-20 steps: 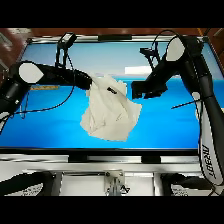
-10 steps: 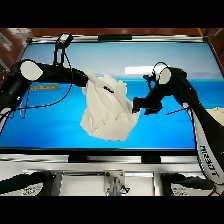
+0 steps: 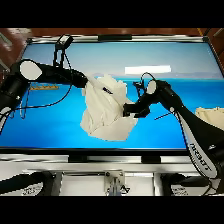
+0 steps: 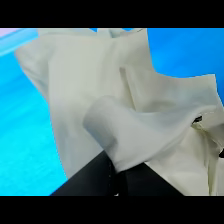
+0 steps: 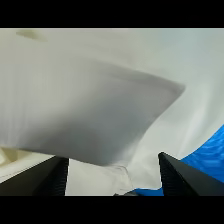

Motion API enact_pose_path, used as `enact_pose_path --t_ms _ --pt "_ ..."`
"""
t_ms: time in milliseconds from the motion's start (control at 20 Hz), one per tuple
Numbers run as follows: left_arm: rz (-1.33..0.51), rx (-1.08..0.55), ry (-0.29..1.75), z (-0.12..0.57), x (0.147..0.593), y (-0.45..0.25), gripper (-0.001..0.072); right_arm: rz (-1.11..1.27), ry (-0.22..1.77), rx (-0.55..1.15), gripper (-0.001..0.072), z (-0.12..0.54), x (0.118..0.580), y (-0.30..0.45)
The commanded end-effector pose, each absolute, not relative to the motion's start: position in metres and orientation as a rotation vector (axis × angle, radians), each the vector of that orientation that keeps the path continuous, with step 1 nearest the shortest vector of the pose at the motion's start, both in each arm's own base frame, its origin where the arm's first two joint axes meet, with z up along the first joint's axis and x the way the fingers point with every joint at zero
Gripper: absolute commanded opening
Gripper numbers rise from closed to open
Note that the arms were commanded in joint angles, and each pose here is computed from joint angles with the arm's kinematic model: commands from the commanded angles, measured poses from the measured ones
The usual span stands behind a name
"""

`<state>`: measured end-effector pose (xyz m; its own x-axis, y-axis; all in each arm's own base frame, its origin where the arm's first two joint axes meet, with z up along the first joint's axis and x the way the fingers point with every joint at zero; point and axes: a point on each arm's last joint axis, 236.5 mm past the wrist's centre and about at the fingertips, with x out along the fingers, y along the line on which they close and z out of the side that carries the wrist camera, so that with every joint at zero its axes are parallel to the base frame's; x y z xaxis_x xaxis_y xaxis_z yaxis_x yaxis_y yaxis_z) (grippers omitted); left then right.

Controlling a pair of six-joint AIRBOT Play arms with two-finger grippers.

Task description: Fold the shirts.

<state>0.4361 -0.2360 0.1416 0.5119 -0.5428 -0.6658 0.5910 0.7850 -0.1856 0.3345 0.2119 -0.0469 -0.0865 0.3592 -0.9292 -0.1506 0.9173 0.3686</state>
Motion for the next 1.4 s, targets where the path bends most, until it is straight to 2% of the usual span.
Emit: enact_pose_path --t_ms 0,150,350,400,450,500,550,700,850,1000,1100,1200,1350 --pt "-0.688 0.072 0.795 0.138 0.433 -0.236 0.0059 0.434 1.569 0.078 0.0665 -0.039 0.335 0.201" --pt "-0.688 0.071 0.794 0.139 0.433 -0.235 0.0059 0.386 1.503 0.006 0.0664 -0.031 0.348 0.181" --pt "-0.687 0.071 0.791 0.140 0.433 -0.235 0.0059 0.420 1.518 0.023 0.0664 -0.061 0.351 0.208" --pt "-0.687 0.071 0.791 0.140 0.433 -0.235 0.0059 0.425 1.519 0.019 0.0620 -0.069 0.352 0.214" --pt "-0.686 0.070 0.791 0.140 0.433 -0.234 0.0059 0.428 1.506 0.017 0.0453 -0.072 0.355 0.218" --pt "-0.684 0.070 0.791 0.140 0.433 -0.233 0.0059 0.426 1.483 0.027 0.0191 -0.070 0.359 0.221" --pt "-0.679 0.067 0.788 0.142 0.435 -0.231 0.0059 0.424 1.466 0.033 0.0095 -0.061 0.362 0.222" --pt "-0.673 0.067 0.730 0.172 0.437 -0.225 0.0058 0.387 1.310 -0.096 0.0089 0.009 0.389 0.196" --pt "-0.696 0.057 0.513 0.275 0.429 -0.226 0.0058 0.252 0.945 -0.258 0.0089 0.166 0.428 0.144" --pt "-0.747 -0.022 0.129 0.437 0.378 -0.224 0.0058 0.249 0.424 -0.176 0.0089 0.372 0.417 0.133" --pt "-0.731 -0.052 -0.062 0.512 0.338 -0.207 0.0058 0.331 0.189 -0.078 0.0088 0.460 0.380 0.141" --pt "-0.706 -0.052 -0.143 0.544 0.307 -0.191 0.0057 0.414 0.156 -0.023 0.0089 0.476 0.351 0.151" --pt "-0.611 -0.011 0.048 0.502 0.310 -0.171 0.0057 0.499 0.391 -0.032 0.0089 0.421 0.326 0.165"
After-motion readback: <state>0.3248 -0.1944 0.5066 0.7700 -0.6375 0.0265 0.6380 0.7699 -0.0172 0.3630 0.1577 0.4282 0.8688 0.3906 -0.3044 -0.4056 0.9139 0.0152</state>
